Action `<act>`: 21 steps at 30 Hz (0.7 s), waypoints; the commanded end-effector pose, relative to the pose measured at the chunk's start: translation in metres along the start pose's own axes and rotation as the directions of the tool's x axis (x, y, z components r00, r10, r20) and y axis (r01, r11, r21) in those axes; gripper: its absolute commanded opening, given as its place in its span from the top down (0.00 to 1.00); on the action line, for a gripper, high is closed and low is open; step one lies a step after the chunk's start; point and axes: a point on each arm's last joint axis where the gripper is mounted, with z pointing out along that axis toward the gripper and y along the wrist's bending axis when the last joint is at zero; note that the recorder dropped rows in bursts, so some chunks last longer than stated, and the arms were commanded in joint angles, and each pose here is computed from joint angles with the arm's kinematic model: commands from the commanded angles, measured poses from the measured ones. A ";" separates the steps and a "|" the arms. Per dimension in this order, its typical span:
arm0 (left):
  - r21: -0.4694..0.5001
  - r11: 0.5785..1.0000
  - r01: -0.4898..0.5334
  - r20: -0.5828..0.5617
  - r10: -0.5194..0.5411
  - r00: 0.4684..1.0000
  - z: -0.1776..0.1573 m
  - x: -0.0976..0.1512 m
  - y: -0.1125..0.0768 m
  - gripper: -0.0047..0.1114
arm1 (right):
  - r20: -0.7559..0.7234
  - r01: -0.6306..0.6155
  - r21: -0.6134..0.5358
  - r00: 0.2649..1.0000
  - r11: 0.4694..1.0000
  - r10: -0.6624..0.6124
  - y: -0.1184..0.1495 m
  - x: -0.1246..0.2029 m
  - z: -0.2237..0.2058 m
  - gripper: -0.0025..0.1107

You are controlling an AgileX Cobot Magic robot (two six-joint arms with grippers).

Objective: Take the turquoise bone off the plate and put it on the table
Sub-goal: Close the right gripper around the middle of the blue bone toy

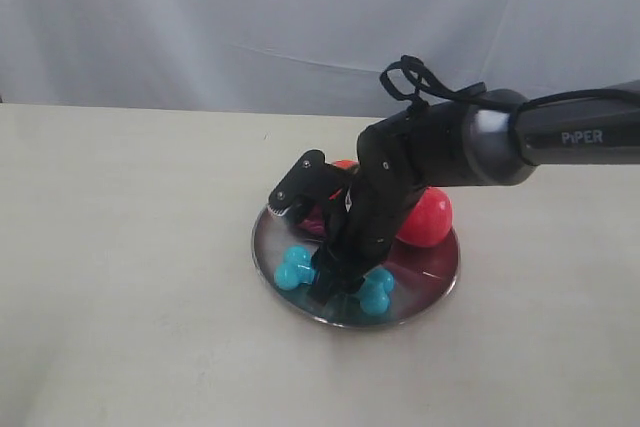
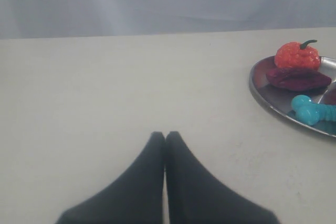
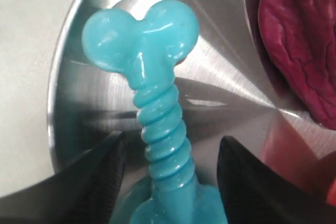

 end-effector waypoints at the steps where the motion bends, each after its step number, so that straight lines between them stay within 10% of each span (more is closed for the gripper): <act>1: 0.002 1.000 0.001 -0.001 -0.001 1.000 0.000 0.001 0.000 0.96 | 0.014 -0.003 0.005 1.000 1.000 0.003 0.000 -0.002 0.000 0.52; 21: 0.002 1.000 0.001 -0.001 -0.001 1.000 0.000 0.001 0.000 0.96 | 0.011 -0.021 -0.008 1.000 1.000 0.021 0.002 -0.001 0.015 0.52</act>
